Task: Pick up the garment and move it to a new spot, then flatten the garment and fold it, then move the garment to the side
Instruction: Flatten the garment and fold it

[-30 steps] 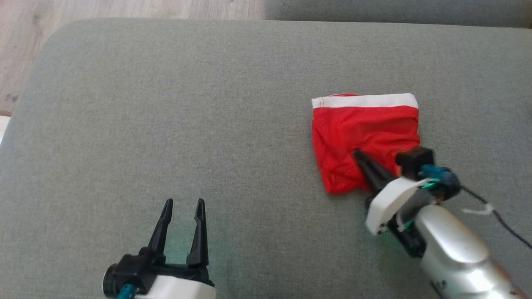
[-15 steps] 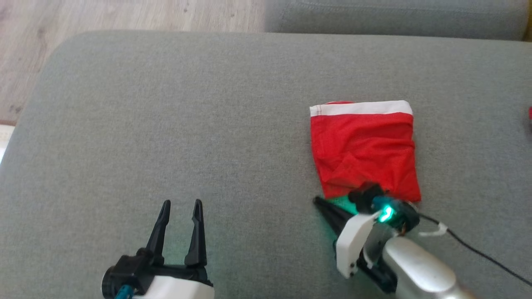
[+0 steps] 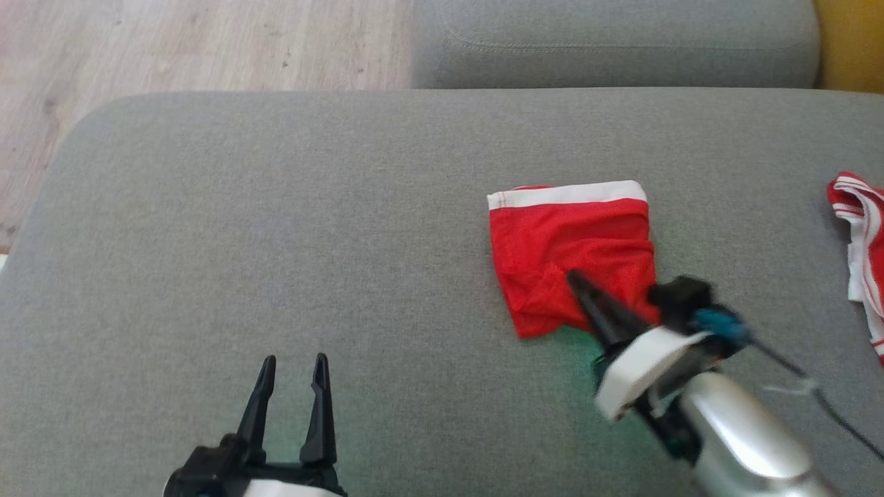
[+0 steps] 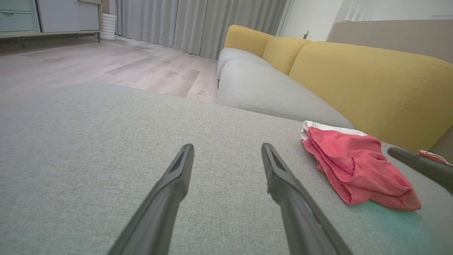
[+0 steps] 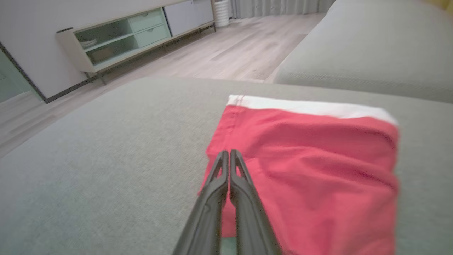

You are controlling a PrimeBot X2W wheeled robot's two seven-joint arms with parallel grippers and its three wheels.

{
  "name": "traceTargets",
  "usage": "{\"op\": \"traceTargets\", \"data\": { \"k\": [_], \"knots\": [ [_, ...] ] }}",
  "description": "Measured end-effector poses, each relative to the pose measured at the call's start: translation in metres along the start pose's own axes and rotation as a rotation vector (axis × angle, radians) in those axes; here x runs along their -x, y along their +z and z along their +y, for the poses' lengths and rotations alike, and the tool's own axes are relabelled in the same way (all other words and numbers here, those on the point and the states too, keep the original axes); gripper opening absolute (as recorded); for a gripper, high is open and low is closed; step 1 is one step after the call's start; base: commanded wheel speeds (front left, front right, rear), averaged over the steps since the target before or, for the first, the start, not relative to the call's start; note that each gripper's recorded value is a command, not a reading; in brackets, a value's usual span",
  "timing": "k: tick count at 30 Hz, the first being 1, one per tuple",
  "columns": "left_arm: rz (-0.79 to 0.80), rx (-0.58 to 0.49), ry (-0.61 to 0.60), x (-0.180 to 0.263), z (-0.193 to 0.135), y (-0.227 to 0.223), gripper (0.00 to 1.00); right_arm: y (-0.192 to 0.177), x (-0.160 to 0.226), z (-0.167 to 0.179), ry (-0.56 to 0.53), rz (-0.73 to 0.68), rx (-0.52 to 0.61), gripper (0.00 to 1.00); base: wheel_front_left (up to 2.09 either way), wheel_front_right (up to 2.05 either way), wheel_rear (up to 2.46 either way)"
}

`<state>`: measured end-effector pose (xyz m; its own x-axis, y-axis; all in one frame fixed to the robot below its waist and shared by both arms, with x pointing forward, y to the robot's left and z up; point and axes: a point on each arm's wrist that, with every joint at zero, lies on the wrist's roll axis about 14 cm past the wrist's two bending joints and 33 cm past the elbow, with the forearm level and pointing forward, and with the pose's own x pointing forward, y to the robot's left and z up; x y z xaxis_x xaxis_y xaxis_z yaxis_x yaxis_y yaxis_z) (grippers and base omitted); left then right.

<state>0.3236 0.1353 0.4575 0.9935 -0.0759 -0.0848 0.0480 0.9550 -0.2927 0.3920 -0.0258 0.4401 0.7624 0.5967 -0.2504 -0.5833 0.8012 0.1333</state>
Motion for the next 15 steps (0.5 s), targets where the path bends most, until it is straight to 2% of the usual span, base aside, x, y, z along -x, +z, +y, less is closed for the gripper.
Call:
{"op": "traceTargets", "data": {
  "k": [1,2,9,15],
  "knots": [
    [-0.001,0.001,-0.003,0.0,-0.001,0.0,1.0,0.007,0.003,-0.009,-0.025,-0.032,0.005,0.74,0.0,0.0,0.0],
    [0.002,0.001,-0.004,0.001,-0.001,-0.001,1.0,0.015,0.006,-0.019,-0.056,-0.067,-0.004,1.0,0.0,0.0,0.0],
    [0.013,0.003,0.005,0.002,0.001,-0.004,1.0,0.047,0.02,-0.075,-0.224,-0.198,-0.015,1.0,0.0,0.0,0.0],
    [0.035,0.005,0.017,0.0,0.005,-0.01,1.0,0.017,0.021,-0.088,-0.269,-0.117,-0.026,1.0,0.0,0.0,0.0]
  ]
}}
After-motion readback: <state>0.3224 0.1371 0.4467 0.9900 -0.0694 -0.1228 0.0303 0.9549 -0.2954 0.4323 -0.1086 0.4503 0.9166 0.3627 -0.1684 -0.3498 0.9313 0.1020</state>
